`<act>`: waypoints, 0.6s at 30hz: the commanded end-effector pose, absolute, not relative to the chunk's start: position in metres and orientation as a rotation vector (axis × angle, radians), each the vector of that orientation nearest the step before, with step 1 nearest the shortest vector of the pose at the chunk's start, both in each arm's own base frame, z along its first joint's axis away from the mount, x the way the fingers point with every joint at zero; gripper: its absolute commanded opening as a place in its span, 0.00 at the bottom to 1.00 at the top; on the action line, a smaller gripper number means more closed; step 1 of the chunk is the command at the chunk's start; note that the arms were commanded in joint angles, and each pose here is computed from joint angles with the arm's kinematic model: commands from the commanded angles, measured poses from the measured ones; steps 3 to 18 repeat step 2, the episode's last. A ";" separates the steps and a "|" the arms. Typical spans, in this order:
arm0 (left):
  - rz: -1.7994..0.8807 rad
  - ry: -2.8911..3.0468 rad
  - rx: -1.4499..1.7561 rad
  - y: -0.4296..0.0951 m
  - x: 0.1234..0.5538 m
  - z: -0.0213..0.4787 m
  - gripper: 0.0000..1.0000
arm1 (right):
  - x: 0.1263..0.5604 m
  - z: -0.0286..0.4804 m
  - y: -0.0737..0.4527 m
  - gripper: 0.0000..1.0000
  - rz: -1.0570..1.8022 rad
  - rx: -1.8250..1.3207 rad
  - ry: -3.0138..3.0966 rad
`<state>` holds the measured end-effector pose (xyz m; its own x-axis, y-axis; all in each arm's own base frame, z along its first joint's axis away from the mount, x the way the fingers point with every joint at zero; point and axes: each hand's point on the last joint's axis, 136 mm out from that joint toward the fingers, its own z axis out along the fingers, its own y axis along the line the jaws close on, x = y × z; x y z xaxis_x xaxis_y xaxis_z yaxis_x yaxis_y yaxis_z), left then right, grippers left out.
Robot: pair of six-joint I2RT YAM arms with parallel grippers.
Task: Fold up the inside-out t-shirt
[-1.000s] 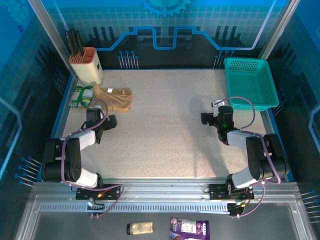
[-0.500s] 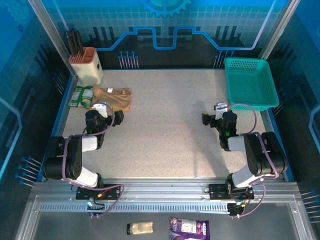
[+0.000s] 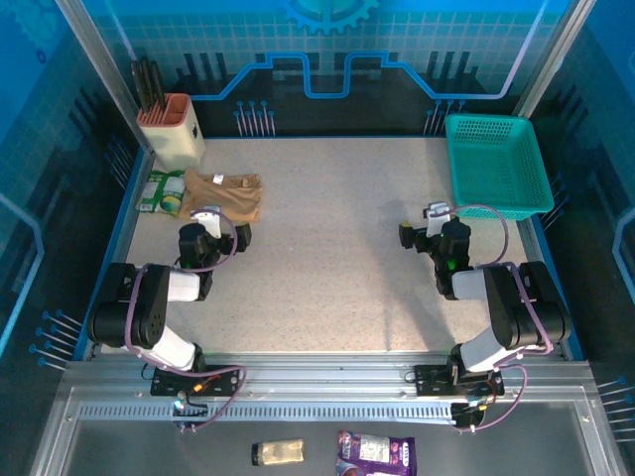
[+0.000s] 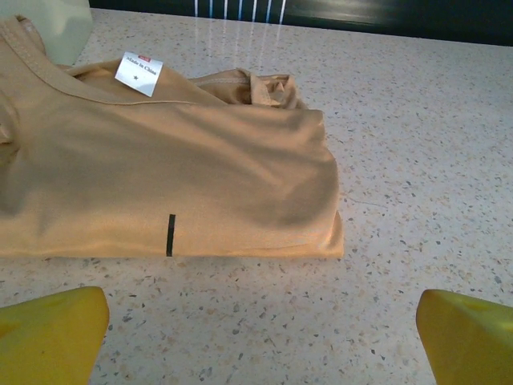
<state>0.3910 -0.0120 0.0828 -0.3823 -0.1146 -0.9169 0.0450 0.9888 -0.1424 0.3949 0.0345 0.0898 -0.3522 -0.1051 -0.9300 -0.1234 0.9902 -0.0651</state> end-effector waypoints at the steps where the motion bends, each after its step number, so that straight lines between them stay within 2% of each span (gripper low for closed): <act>1: -0.140 1.910 -0.030 -0.011 0.398 0.094 0.99 | 0.398 0.098 0.036 1.00 0.026 -0.185 1.897; 18: -0.140 1.909 -0.031 -0.010 0.398 0.095 0.99 | 0.399 0.099 0.034 1.00 0.016 -0.176 1.893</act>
